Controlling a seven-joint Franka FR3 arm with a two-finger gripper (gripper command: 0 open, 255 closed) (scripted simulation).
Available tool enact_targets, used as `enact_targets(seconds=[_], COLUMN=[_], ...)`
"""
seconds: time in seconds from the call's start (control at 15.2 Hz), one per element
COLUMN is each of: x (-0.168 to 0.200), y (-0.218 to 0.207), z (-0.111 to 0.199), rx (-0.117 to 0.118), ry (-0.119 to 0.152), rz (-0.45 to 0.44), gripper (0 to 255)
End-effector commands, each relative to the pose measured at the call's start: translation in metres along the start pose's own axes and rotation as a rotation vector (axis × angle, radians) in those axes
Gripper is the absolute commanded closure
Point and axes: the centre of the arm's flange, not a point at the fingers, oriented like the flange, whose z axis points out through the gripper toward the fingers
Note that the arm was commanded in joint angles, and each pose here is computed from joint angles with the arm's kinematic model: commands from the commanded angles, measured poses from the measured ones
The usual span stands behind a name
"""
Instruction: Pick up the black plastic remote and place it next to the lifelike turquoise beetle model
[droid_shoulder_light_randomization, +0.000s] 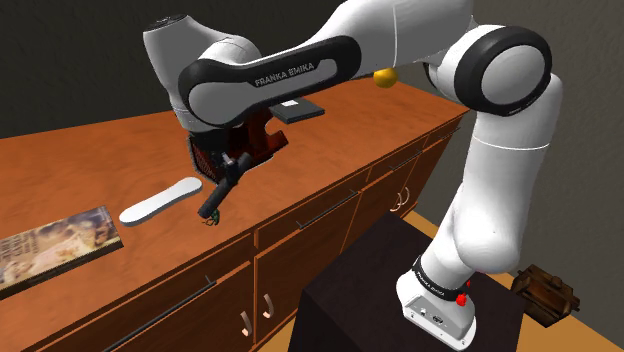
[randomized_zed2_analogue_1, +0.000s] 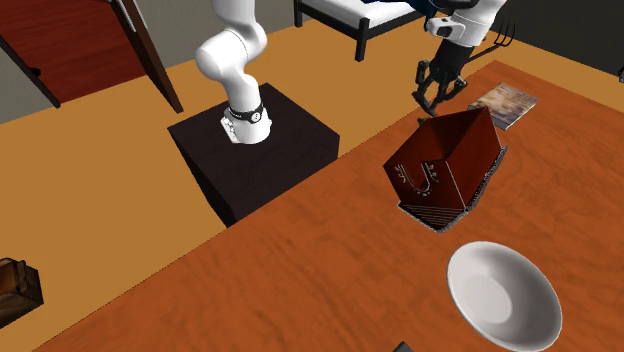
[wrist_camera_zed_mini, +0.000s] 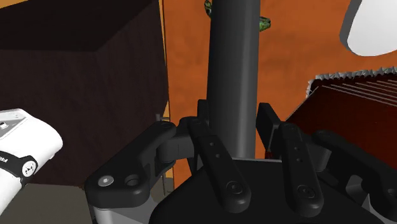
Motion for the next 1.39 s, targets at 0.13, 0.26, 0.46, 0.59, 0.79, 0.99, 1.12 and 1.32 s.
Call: enact_targets(seconds=[0.13,0.26,0.46,0.59,0.79,0.99,1.12,1.32], x=[-0.052,-0.077,-0.115,-0.14,-0.178,-0.205,-0.208,-0.211], y=[0.01,0.015,0.022,0.027,0.034,0.039,0.039,0.038], z=[-0.011,-0.016,-0.025,-0.03,-0.039,-0.045,-0.035,-0.019], rx=[-0.001,-0.001,-0.001,-0.001,-0.001,-0.001,-0.001,-0.001], ry=[0.0,0.0,0.0,0.0,0.0,0.0,0.0,0.0], rz=[0.002,0.002,0.002,0.002,0.002,0.002,0.002,0.002], gripper=[255,255,255,255,255,255,255,255])
